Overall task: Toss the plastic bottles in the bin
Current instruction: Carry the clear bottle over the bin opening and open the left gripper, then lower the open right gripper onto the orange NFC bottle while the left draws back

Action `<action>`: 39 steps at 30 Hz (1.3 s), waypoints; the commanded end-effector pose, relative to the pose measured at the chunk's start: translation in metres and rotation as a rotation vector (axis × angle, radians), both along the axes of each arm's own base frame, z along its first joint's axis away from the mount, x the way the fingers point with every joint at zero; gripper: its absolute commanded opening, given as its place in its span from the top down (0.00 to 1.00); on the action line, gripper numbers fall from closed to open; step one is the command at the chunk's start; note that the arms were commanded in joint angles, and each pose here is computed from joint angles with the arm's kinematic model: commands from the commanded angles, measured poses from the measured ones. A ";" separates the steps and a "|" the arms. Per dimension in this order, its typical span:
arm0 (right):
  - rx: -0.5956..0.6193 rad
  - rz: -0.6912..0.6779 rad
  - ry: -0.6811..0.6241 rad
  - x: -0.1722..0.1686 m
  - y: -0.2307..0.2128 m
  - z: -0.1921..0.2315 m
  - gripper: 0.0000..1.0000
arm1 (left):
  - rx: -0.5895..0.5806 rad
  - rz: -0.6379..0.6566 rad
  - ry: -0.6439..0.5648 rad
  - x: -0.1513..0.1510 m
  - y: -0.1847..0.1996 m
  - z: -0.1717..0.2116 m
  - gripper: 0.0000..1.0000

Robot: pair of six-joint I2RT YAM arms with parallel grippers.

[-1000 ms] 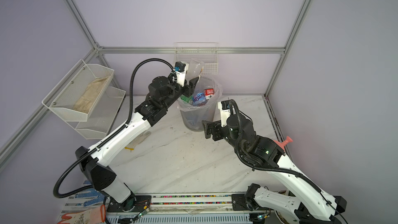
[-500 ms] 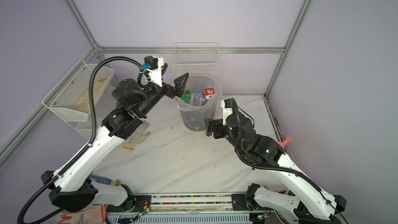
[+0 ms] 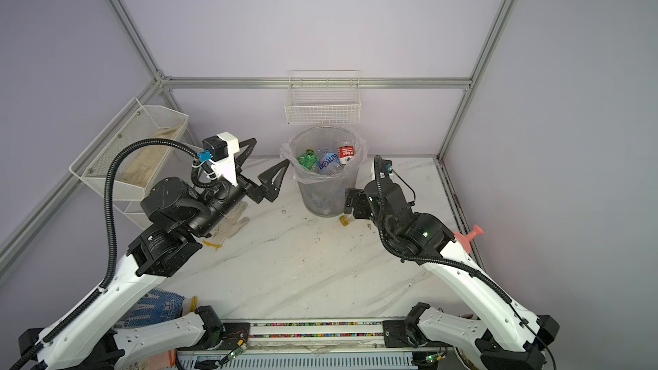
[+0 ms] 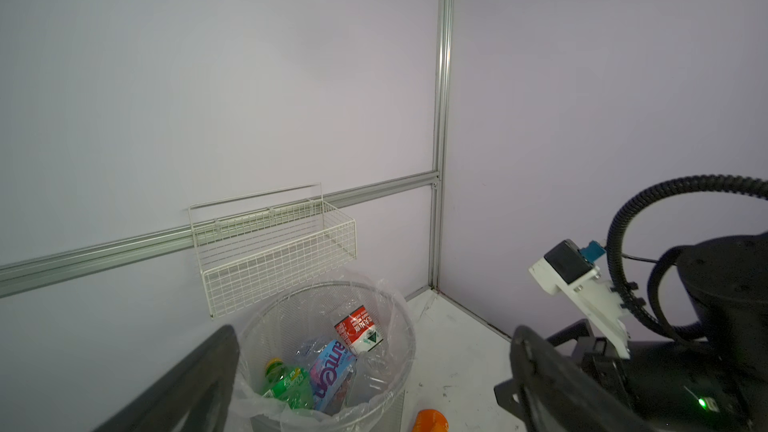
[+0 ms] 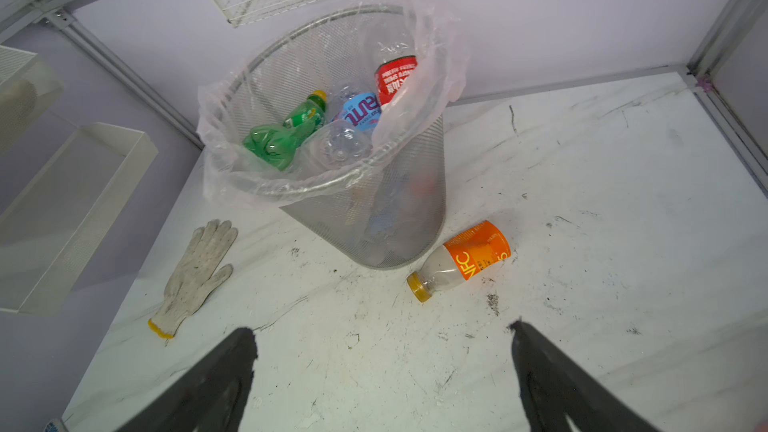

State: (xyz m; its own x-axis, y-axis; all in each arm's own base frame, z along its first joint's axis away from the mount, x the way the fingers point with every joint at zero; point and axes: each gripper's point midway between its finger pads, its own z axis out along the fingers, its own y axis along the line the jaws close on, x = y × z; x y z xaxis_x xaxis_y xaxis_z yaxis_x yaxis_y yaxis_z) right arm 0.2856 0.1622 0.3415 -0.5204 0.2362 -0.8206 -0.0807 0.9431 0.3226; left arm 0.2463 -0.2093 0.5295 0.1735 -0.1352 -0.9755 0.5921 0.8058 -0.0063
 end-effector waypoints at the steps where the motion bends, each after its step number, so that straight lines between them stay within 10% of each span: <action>1: 0.014 -0.041 0.077 0.009 -0.011 -0.024 0.03 | -0.028 0.007 0.005 -0.013 0.015 -0.006 0.00; 39: 0.596 -0.162 0.505 0.093 -0.045 -0.238 0.25 | -0.053 0.037 0.189 -0.037 0.051 -0.086 0.00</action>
State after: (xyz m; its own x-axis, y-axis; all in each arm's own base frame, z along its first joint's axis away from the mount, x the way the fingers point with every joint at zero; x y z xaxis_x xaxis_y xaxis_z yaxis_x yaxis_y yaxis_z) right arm 0.3656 0.1140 0.0958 -0.7407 0.6401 -0.2040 0.3556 0.6312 0.6892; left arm 0.2090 -0.1578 0.4535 0.0186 -0.1684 -0.9855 0.5483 0.8260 -0.1308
